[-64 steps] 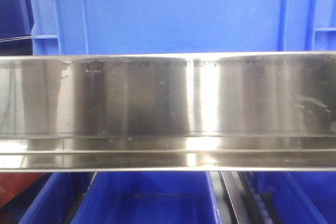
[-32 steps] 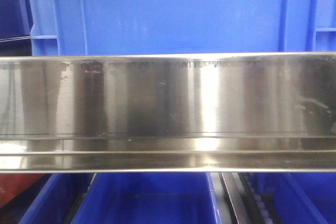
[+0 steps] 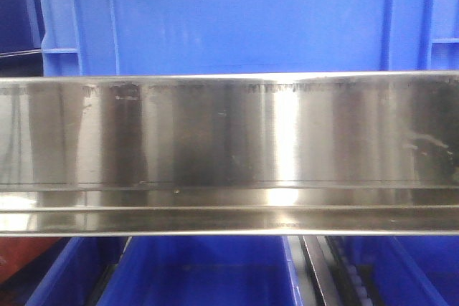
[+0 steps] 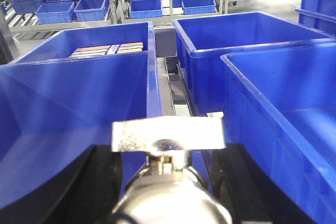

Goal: Place valve from conveyor to right shelf box
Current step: 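Move both held valves over a blue bin on the shelf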

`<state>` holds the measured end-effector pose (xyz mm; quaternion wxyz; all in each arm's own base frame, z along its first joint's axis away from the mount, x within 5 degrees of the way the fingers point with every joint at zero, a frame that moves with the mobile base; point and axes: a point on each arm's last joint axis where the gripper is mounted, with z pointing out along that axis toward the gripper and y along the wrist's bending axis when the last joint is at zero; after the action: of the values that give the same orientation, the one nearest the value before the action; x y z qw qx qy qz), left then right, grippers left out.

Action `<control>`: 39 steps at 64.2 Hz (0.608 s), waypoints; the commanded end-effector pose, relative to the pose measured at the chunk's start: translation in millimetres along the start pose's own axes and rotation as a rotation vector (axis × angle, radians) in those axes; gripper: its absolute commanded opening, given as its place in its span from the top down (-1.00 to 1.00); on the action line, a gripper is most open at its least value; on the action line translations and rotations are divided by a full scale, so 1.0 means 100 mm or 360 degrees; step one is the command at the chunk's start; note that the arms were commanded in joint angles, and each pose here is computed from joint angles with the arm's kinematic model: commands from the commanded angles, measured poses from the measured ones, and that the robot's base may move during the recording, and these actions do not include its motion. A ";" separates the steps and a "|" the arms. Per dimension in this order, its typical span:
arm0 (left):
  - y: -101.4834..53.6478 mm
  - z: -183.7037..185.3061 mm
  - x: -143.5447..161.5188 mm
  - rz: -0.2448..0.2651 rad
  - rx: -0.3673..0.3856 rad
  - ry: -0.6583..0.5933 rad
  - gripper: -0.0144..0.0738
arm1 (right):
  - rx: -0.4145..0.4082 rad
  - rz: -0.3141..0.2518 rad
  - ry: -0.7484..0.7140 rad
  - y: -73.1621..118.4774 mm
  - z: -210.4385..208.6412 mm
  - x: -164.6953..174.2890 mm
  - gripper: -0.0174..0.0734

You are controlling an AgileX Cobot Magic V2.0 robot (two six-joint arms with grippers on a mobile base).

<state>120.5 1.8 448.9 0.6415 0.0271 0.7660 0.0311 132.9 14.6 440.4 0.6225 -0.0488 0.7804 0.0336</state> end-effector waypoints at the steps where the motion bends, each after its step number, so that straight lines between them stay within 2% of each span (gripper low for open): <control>1: 0.00 -0.04 -0.07 -0.0009 0.0004 -0.0115 0.93 | 0.0012 -0.0009 -0.0165 -0.01 -0.07 -0.12 0.95; 39: 0.00 -0.04 -0.10 -0.0009 0.0000 -0.0155 0.93 | 0.0012 -0.0009 -0.0184 -0.01 -0.07 -0.13 0.95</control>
<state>120.9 1.8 451.1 0.6508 0.0268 0.7581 0.0317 133.1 14.6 441.4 0.6267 -0.0485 0.7770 0.0336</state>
